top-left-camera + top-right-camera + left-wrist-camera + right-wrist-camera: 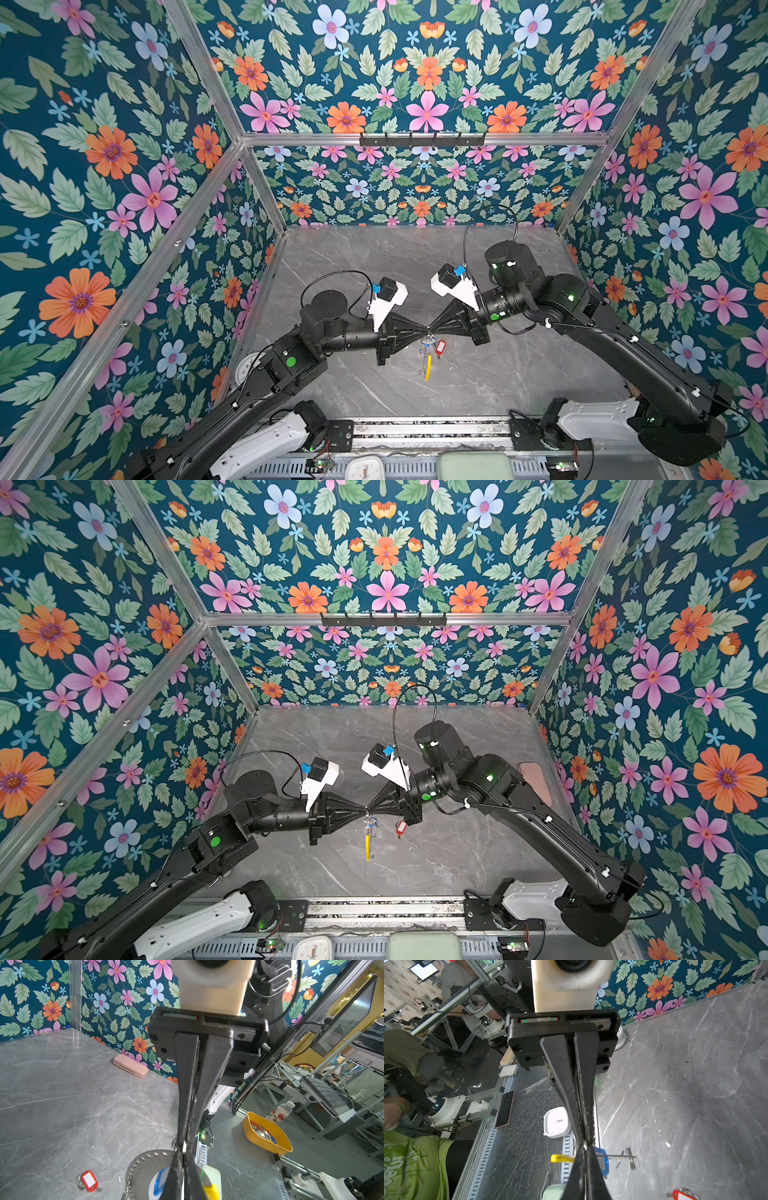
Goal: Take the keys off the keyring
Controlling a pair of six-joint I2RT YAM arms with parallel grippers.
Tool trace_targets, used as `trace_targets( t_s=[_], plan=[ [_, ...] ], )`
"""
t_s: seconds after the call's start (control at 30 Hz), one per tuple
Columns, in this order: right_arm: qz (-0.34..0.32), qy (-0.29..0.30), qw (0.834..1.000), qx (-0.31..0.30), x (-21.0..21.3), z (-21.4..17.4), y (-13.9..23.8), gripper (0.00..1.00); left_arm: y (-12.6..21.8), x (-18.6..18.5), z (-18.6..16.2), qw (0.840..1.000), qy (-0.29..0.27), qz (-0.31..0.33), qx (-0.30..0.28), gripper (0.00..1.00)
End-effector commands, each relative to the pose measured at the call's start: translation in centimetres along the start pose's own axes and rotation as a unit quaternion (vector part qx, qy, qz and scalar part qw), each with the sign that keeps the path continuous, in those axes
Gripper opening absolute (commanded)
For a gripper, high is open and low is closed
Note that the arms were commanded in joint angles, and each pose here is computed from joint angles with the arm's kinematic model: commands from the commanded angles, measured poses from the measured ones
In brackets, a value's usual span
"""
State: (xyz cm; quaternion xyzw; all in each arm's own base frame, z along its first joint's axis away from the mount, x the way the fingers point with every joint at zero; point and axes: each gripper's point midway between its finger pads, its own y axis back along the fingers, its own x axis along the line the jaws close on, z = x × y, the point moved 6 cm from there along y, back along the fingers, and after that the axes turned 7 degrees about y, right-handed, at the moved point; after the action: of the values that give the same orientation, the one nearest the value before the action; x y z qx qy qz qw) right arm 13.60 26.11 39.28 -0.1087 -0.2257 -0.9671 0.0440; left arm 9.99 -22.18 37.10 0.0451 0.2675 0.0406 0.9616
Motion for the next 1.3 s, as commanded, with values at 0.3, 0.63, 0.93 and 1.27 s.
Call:
trace_targets(
  t_s=[0.3,0.63,0.93,1.27],
  plan=[
    [-0.068,0.033,0.994,-0.079,-0.2,2.2,1.2,0.4,0.9,-0.7,1.3,0.997,-0.034,-0.007,-0.075,0.0],
    [-0.08,0.049,0.979,-0.18,0.4,-0.6,1.2,0.53,3.2,-0.8,1.6,0.981,-0.067,0.015,-0.182,0.0],
    [-0.054,0.058,0.984,-0.161,-0.2,-1.5,-1.9,0.54,3.0,-0.7,1.5,0.981,-0.06,0.011,-0.184,0.0],
    [-0.034,0.066,0.984,-0.161,0.0,-0.8,-2.6,0.37,3.0,-0.3,1.5,0.98,-0.051,0.021,-0.192,0.0]
  ],
)
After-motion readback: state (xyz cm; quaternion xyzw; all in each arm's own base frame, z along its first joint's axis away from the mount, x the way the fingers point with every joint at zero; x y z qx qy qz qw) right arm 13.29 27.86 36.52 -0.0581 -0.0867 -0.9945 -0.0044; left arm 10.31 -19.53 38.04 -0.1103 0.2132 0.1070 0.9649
